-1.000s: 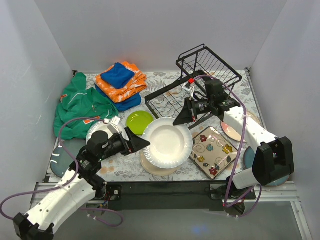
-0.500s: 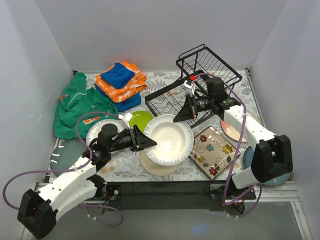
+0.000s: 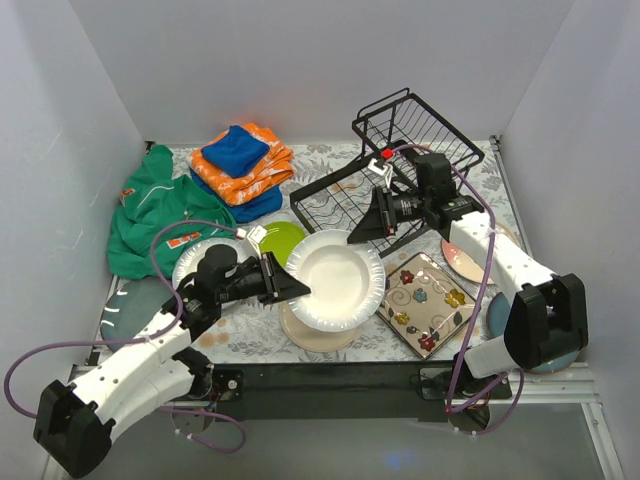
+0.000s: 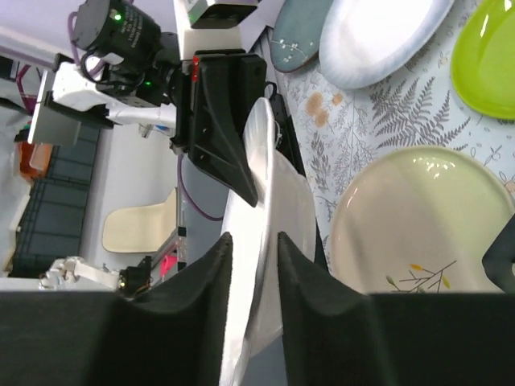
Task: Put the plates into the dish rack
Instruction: Pass the plate from the right arm to the left, then insert the plate into the dish rack
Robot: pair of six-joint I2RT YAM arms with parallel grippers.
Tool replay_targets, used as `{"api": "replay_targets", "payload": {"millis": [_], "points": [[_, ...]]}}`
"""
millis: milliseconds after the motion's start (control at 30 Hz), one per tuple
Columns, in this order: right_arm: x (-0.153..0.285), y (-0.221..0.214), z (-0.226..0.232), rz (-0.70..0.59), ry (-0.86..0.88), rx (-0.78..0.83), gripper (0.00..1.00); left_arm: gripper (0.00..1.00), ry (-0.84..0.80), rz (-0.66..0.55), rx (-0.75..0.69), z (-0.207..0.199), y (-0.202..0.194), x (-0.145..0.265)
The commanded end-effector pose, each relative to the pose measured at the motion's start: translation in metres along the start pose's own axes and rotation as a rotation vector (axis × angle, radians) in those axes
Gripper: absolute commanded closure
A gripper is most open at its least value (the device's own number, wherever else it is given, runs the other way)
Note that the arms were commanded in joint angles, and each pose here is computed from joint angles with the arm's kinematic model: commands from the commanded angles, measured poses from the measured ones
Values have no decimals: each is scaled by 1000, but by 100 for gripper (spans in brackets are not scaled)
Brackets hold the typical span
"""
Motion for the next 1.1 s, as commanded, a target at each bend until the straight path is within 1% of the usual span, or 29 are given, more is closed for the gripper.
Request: {"api": "replay_targets", "payload": {"millis": [0,33,100,133,167,200,233,300,333,367,433,467,500,567,600,633,667,767,800,833,967,1067], "points": [[19,6,37,-18,79,205,59,100,-90,-128,-92,-41,25,20],[21,7,38,-25,73,227,52,100,-87,-136,-97,-43,26,22],[25,8,40,-39,54,235,46,100,-70,-149,-99,-43,27,24],[27,10,42,-46,47,274,41,100,-75,-160,-110,-46,29,26],[29,10,42,-59,25,276,38,100,-70,-165,-114,-47,29,28],[32,11,45,-73,13,308,36,100,-49,-169,-113,-45,30,28],[36,15,50,-89,-1,341,32,100,-33,-177,-127,-44,31,29],[49,19,55,-129,-40,409,27,100,10,-188,-142,-45,34,34],[54,17,56,-134,-63,396,26,100,47,-211,-169,-43,38,36],[68,27,64,-180,-119,493,26,100,50,-236,-192,-51,44,40],[81,27,66,-207,-197,518,24,100,108,-268,-216,-52,52,45],[94,31,71,-253,-263,557,24,100,118,-291,-255,-60,61,48],[100,31,72,-270,-298,589,24,100,138,-297,-274,-63,66,50],[121,31,74,-342,-380,609,25,100,184,-314,-300,-65,79,47],[128,29,72,-364,-406,610,25,100,177,-337,-350,-77,89,51],[134,28,71,-383,-431,604,25,100,182,-346,-368,-81,94,50],[150,27,70,-438,-496,602,25,100,194,-358,-388,-84,102,49],[167,21,59,-497,-610,585,25,100,209,-377,-466,-100,127,42],[170,19,56,-507,-630,580,25,100,233,-361,-502,-96,135,32],[172,15,51,-509,-646,575,25,100,211,-393,-535,-112,148,34],[188,6,45,-555,-725,576,25,100,227,-428,-668,-131,186,18],[196,-5,40,-571,-710,575,23,100,238,-472,-773,-148,218,7]]}}
Point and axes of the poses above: each gripper's point midway between its finger pads, its own x axis back along the fingers, its own z axis along the line the jaws close on, y = z × x, the point moved 6 cm from there along x, back along the fingers, and after that the axes turned 9 degrees about -x, right-handed, at the moved point
